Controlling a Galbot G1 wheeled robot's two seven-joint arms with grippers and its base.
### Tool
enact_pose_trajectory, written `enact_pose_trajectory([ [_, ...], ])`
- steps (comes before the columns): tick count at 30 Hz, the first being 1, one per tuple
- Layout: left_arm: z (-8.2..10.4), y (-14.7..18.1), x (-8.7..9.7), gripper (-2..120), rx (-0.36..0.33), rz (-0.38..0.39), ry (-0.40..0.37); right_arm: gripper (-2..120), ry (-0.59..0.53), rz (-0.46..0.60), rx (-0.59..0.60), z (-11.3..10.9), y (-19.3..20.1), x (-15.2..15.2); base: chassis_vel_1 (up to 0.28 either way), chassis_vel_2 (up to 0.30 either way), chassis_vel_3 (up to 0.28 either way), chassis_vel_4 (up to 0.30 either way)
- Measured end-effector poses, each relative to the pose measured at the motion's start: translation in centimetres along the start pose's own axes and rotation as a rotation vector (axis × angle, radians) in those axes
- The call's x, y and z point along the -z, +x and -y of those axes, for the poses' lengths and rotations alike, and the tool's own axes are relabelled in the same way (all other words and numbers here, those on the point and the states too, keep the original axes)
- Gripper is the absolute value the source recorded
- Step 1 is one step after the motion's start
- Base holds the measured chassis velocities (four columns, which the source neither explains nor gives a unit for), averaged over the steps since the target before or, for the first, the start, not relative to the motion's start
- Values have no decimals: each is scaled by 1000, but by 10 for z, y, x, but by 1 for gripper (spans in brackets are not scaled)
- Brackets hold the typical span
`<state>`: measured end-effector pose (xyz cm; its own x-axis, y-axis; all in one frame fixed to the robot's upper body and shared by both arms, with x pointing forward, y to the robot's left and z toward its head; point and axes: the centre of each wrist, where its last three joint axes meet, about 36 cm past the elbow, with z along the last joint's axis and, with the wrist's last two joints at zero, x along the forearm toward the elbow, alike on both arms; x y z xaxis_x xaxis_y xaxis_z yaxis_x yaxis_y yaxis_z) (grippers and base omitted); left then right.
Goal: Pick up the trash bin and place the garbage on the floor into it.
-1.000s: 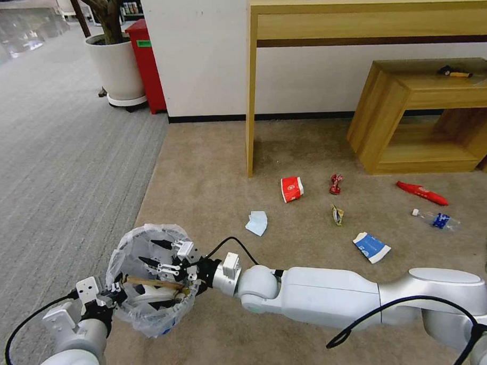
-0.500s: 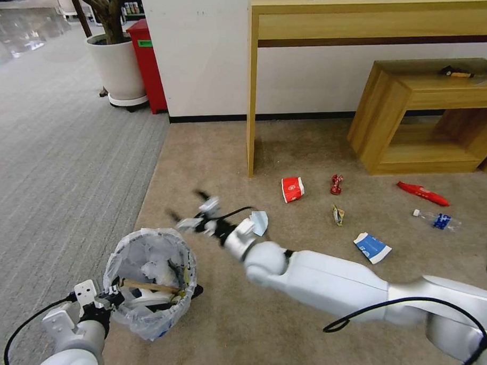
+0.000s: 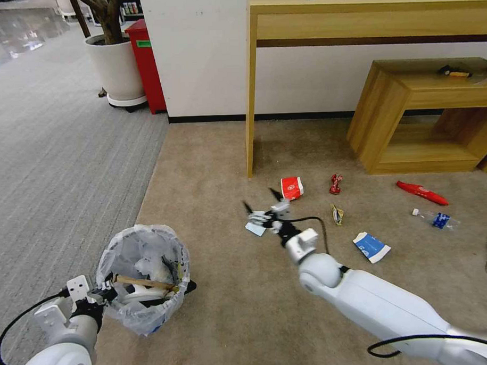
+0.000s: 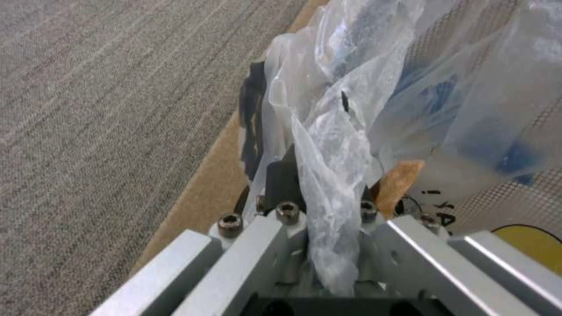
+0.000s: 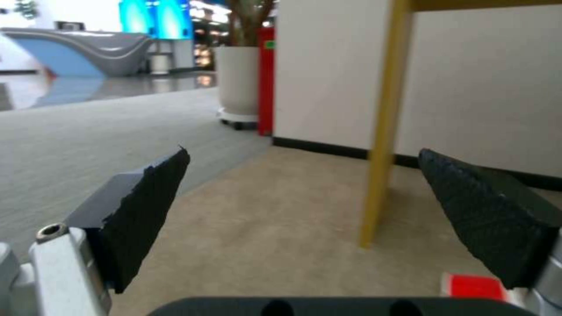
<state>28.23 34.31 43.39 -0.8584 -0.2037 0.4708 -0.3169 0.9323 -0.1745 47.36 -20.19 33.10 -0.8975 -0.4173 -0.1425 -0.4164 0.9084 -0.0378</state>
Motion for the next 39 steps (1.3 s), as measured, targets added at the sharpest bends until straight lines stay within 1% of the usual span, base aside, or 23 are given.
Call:
enact_pose_trajectory([
  [2, -1, -1, 3, 0, -3, 2, -3, 100, 3, -11, -30, 14, 22, -7, 0, 0, 0, 0],
  [3, -1, -1, 3, 0, -4, 4, -4, 100, 1, -22, -39, 15, 31, -11, 0, 0, 0, 0],
  [4, -1, -1, 3, 0, -4, 4, -4, 100, 1, -22, -39, 15, 31, -11, 0, 0, 0, 0],
  [6, -1, -2, 4, 0, -5, 7, 0, 99, -11, -37, -57, 13, 48, -18, 0, 0, 0, 0],
  [7, -1, -2, 4, 0, -5, 7, 0, 99, -11, -37, -57, 13, 48, -18, 0, 0, 0, 0],
  [10, -2, -1, 5, 0, -1, 6, -3, 99, -19, -48, -62, 11, 65, -24, 0, 0, 0, 0],
  [21, -3, 1, 11, 0, -12, 14, -6, 98, -26, -50, -70, 11, 76, -30, 0, 0, 0, 0],
  [30, -2, 1, 9, 0, -14, 12, -1, 96, -17, -55, -72, 14, 77, -35, 0, 0, 0, 0],
  [39, 0, 0, 6, 0, -17, 10, 4, 94, -1, -60, -65, 9, 76, -39, 0, 0, 0, 0],
])
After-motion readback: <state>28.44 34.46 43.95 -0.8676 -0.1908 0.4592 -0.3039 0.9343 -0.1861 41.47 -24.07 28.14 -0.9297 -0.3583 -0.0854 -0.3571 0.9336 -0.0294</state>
